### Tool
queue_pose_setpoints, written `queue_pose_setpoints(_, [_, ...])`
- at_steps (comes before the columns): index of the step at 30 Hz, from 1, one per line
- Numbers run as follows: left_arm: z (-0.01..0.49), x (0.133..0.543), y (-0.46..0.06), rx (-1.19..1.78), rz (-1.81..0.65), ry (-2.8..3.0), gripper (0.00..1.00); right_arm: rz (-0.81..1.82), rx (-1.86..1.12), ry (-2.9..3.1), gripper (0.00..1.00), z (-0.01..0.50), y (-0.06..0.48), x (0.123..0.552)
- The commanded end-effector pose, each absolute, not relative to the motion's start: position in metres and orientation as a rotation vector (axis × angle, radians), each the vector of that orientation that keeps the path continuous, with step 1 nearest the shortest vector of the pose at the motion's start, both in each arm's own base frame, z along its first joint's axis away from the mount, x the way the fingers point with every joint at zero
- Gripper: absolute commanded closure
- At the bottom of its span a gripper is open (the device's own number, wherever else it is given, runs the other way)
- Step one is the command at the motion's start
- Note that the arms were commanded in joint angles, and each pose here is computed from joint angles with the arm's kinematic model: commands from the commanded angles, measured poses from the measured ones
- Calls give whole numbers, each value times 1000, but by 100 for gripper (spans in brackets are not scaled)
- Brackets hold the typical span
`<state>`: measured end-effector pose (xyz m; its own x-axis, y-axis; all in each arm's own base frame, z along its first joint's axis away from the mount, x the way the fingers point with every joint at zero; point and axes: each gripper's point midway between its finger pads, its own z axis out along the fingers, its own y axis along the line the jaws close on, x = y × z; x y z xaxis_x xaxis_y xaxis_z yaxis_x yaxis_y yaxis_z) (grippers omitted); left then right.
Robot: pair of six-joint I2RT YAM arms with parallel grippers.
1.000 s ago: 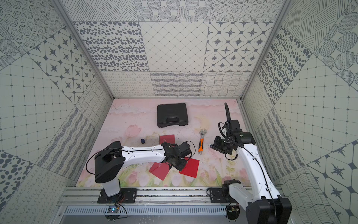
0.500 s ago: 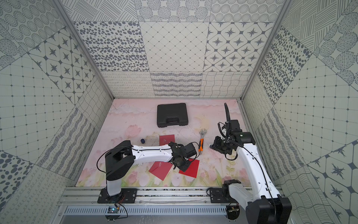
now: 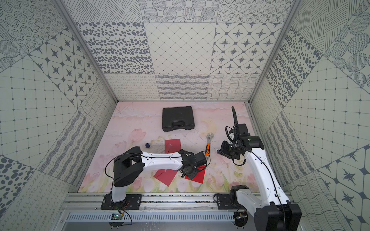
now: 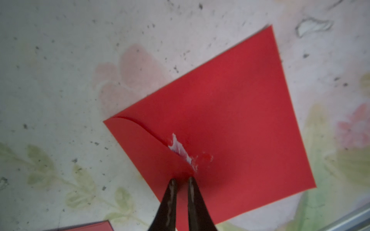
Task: Seal the envelope with a glue stick
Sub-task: Seal the envelope at the center of the board.
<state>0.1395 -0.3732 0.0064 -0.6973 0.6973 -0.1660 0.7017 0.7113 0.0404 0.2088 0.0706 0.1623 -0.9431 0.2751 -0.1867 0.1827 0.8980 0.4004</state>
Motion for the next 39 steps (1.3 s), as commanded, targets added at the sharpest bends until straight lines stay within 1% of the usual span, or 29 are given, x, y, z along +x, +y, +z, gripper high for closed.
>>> queue_pose_setpoints(1, [-29,127,-313,1229,439,2794,87,552,311,2798,100,171,69,211])
queue_pose_setpoints(3, [-32,125,-306,1254,513,2787,87,554,309,2799,100,171,69,211])
queue_pose_setpoints(6, [-28,125,-313,1254,439,2773,84,556,306,2798,100,172,70,212])
queue_pose_setpoints(9, [-10,131,-329,1220,267,2766,82,564,303,2794,100,174,71,213])
queue_pose_setpoints(13, [20,141,-351,1119,-71,2784,80,562,300,2791,100,177,70,214])
queue_pose_setpoints(15, [31,146,-359,1080,-199,2785,80,558,298,2790,100,178,70,214])
queue_pose_setpoints(18, [43,152,-368,1053,-313,2779,80,562,299,2794,100,178,71,214])
queue_pose_setpoints(20, [46,156,-370,1051,-326,2775,81,564,299,2796,100,178,71,215])
queue_pose_setpoints(29, [40,171,-373,1075,-243,2751,84,563,294,2800,100,180,71,217])
queue_pose_setpoints(36, [30,186,-368,1082,-93,2719,87,563,292,2808,100,180,71,217])
queue_pose_setpoints(39, [26,187,-367,1090,-80,2724,88,562,291,2808,100,180,71,216])
